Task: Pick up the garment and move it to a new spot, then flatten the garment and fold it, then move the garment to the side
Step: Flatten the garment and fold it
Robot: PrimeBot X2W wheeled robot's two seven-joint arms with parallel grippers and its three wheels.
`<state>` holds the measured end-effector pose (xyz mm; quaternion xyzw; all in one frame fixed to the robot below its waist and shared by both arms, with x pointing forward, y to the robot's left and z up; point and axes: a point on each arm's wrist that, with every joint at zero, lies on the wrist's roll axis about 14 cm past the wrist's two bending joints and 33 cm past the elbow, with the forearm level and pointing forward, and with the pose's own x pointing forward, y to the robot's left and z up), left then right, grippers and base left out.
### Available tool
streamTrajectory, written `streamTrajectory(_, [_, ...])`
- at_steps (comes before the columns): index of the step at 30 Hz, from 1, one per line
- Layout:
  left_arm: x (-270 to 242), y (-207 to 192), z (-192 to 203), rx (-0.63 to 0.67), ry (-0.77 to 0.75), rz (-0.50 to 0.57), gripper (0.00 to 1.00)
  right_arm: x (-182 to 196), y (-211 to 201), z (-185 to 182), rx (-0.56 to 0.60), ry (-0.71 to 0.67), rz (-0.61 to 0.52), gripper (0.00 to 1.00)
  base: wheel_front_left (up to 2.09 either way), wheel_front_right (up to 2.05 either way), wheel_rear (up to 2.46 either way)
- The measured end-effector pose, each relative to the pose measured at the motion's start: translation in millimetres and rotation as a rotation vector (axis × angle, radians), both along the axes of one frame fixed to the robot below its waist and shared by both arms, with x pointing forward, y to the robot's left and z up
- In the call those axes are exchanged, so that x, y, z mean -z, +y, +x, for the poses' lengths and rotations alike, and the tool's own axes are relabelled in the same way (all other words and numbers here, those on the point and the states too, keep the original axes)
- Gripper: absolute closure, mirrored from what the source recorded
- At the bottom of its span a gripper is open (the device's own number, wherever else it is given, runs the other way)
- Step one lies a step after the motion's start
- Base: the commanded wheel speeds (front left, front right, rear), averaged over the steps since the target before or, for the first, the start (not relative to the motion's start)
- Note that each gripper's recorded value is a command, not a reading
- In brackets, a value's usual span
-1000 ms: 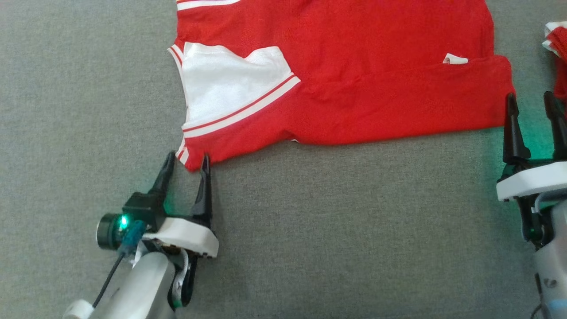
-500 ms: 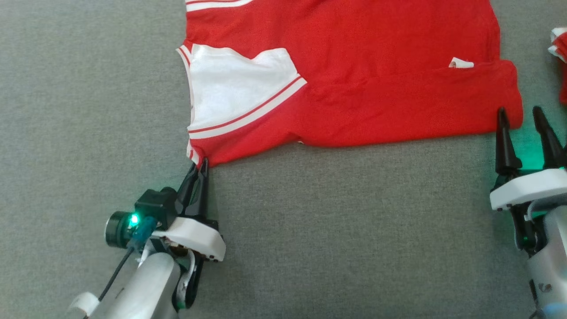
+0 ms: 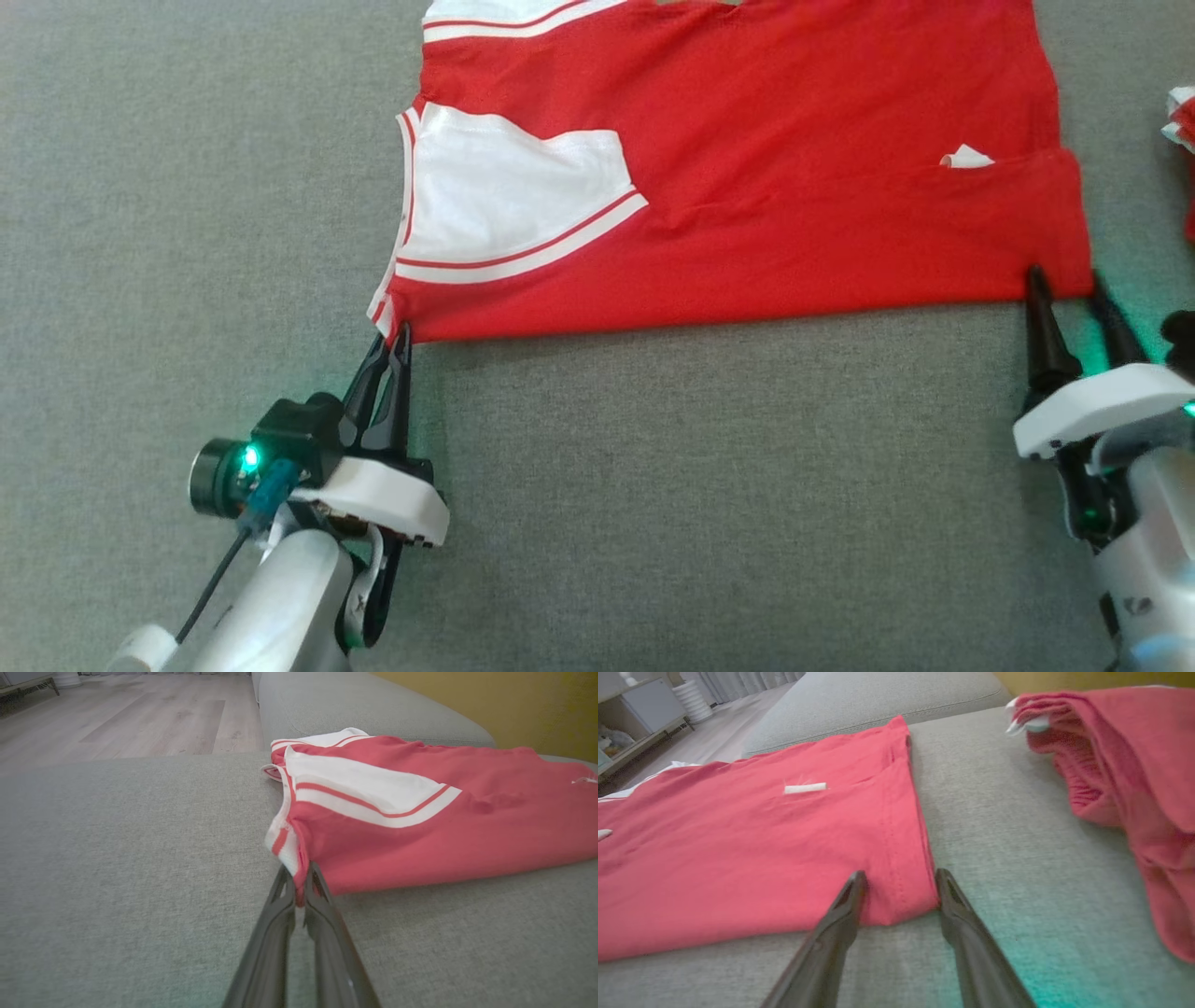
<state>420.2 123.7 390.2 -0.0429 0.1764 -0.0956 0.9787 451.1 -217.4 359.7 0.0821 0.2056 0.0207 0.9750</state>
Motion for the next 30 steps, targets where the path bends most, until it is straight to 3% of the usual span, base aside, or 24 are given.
streamTrajectory(1, [-0.7,0.5,-0.2,-0.001,-0.002,0.001,1.0,-0.6,2.7,0.1,-0.004,-0.001,0.009,1.0,0.0,0.0,0.0])
streamTrajectory(12, [-9.8,2.3,-18.8,-0.005,-0.025,-0.01,1.0,-21.4,-6.1,-7.9,-0.008,-0.062,0.006,1.0,0.0,0.0,0.0])
streamTrajectory(20, [-1.0,0.4,-73.6,0.008,0.035,-0.033,1.0,-11.2,-20.0,-75.3,0.002,-0.013,-0.013,1.0,0.0,0.0,0.0])
streamTrajectory(30, [9.9,-6.1,-105.5,0.021,0.125,-0.071,1.0,-11.3,-32.1,-112.2,0.039,0.022,-0.032,1.0,0.0,0.0,0.0])
